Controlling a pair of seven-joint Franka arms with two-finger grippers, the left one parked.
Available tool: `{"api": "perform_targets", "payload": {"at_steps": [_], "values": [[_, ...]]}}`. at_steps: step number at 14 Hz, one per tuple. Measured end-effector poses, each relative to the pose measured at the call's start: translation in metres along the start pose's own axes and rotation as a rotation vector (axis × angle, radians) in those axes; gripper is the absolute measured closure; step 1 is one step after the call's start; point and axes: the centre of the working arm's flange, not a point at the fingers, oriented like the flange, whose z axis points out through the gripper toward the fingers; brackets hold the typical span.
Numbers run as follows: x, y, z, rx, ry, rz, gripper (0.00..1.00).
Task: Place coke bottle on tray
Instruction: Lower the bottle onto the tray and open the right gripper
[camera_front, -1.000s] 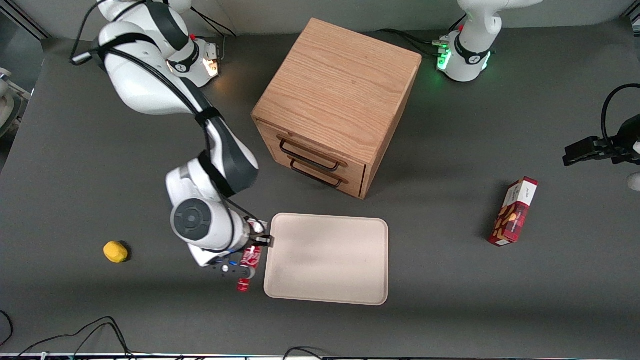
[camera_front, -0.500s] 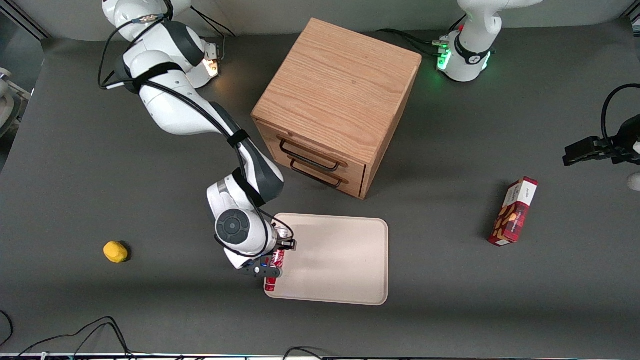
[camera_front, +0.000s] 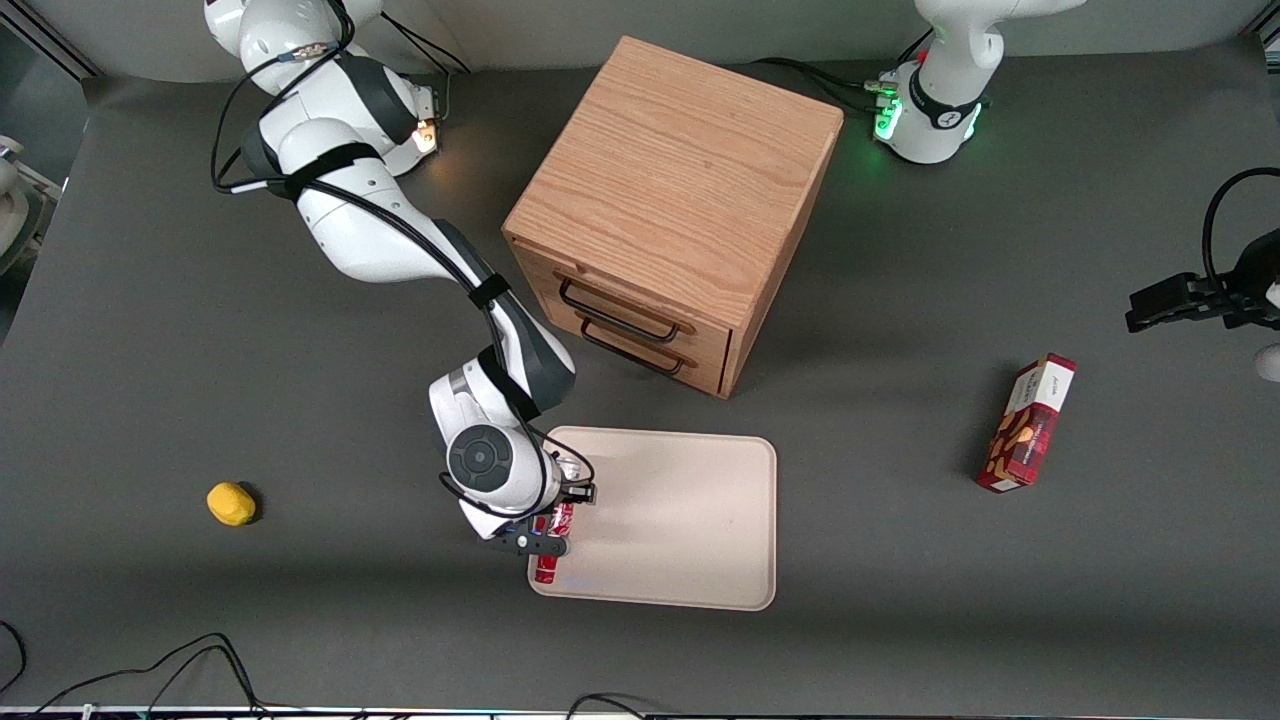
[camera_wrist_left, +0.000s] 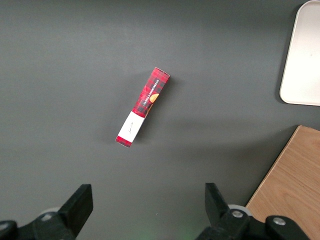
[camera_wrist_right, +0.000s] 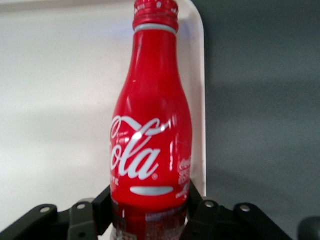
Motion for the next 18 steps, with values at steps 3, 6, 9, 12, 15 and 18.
{"api": "perform_targets", "payload": {"at_steps": [3,6,9,12,15,18], "values": [[-0.001,-0.003,-0.002,-0.002,0.008,-0.005,0.13],[0.000,-0.004,-0.004,-0.004,0.016,-0.006,0.00],[0.001,-0.003,-0.005,-0.003,0.018,-0.005,0.00],[0.001,-0.003,-0.006,-0.004,0.019,-0.005,0.00],[0.003,-0.004,-0.013,-0.003,0.021,-0.004,0.00],[0.003,-0.002,-0.038,-0.022,0.002,-0.001,0.00]]}}
